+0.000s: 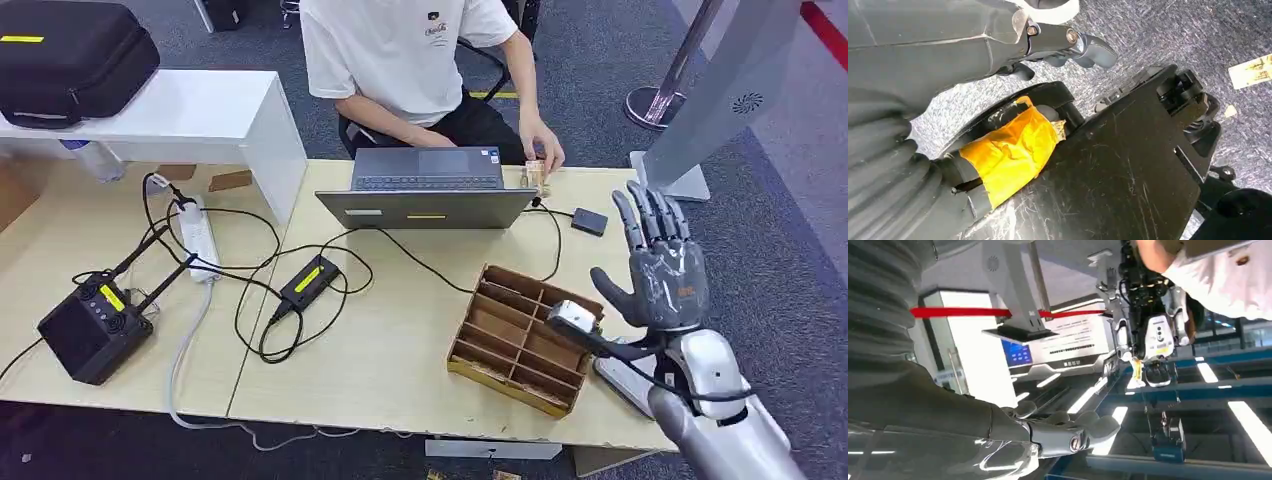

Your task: Pass the card to the sensor for recognition and then transmit it.

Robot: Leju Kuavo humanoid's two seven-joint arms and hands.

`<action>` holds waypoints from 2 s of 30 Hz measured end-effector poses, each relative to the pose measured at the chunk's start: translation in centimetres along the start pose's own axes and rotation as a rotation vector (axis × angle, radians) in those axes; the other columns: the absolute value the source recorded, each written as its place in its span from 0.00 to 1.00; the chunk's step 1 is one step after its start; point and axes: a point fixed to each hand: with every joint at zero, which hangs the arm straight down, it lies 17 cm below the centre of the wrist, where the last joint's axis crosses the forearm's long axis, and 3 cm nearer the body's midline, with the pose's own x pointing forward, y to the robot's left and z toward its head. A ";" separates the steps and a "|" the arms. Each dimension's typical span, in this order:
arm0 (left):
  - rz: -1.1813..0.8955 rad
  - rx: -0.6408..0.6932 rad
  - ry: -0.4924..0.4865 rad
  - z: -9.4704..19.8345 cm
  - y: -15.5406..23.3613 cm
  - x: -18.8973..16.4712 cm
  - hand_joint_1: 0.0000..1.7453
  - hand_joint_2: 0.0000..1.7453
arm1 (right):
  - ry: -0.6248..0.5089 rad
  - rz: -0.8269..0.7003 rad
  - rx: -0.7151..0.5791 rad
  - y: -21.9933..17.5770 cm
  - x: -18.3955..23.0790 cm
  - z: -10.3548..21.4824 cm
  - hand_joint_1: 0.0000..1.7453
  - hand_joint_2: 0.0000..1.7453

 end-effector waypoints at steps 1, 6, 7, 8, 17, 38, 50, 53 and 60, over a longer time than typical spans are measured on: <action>0.005 0.002 0.000 0.0 0.0 0.0 0.00 1.00 | -0.005 -0.008 -0.010 -0.6 0.3 0.9 0.00 1.00; 0.031 0.014 0.004 0.0 0.2 -0.2 0.00 1.00 | -0.017 -0.035 -0.044 -3.3 1.3 5.2 0.00 1.00; 0.036 0.016 0.004 0.0 0.2 -0.2 0.00 1.00 | -0.016 -0.037 -0.048 -3.7 1.4 5.9 0.00 1.00; 0.039 0.017 0.006 0.0 0.2 -0.2 0.00 1.00 | -0.017 -0.038 -0.054 -4.3 1.4 6.4 0.00 1.00; 0.055 0.023 0.008 0.0 0.3 -0.3 0.00 1.00 | -0.008 -0.025 -0.060 -6.2 1.3 9.0 0.00 1.00; 0.094 0.036 0.013 0.0 0.5 -0.4 0.00 1.00 | -0.027 -0.030 0.074 -4.0 2.8 11.6 0.00 1.00; 0.226 0.080 0.008 0.0 1.2 -0.3 0.00 1.00 | -0.020 -0.120 0.116 -6.2 9.4 17.9 0.00 1.00; 0.244 0.086 0.009 0.0 1.2 -0.3 0.00 1.00 | -0.007 -0.178 0.144 -6.3 11.0 19.0 0.00 1.00; 0.257 0.092 0.011 0.0 1.1 -0.3 0.00 1.00 | 0.051 -0.308 0.204 -5.0 13.5 20.6 0.00 1.00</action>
